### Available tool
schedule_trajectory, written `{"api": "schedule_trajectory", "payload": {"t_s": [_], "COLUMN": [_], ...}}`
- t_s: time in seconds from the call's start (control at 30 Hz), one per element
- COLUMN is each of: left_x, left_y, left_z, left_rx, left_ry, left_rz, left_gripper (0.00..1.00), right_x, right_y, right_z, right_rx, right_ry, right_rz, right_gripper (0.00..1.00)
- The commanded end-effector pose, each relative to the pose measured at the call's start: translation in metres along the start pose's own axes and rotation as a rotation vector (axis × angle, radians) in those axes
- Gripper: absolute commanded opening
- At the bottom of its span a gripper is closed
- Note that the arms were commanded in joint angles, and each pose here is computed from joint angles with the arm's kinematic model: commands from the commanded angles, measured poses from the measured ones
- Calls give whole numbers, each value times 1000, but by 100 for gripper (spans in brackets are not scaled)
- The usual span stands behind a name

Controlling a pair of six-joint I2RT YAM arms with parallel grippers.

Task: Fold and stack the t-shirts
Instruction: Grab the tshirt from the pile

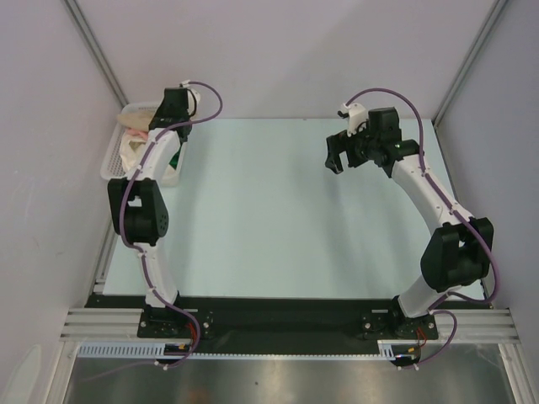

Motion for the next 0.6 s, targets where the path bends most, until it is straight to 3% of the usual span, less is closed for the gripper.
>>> {"api": "schedule_trajectory", "payload": {"t_s": [0.0,0.07,0.17,0.2,0.27,0.3,0.57], "left_x": [1,5,14,15,17,18,-12], "left_y": [-7,-6,-4,-4,-4,-5,-24], "left_z": [16,16,16,19,18,18,14], "left_rx": [-22,-21,-19,-24,-21,-26,-72], "left_ry": [-80,-83,-99,-110,-118,-122,-119], "left_rz": [-14,-8,5,3,9,6,-70], "left_gripper": [51,51,30,18,14,1,1], "right_x": [-14,-14,-15,-14,-14,-14,-16], "right_y": [-13,-13,-12,-10,-8,-8,-9], "right_z": [6,6,6,6,6,6,6], "right_rx": [-1,0,1,2,4,4,-3], "right_ry": [-15,-17,-17,-17,-16,-15,-11], "right_rz": [-74,-74,-76,-73,-67,-70,-81], "right_gripper": [100,100,100,100,100,100,100]}}
Point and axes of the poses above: each gripper's point midway between its finger pads, its own x axis out along the fingers, its own z axis along the line the jaws close on, y = z × x, the point moved 8 cm from there along -x, back along the fingers, and after that the axes turned 7 degrees about x, right-handed, at the moved point
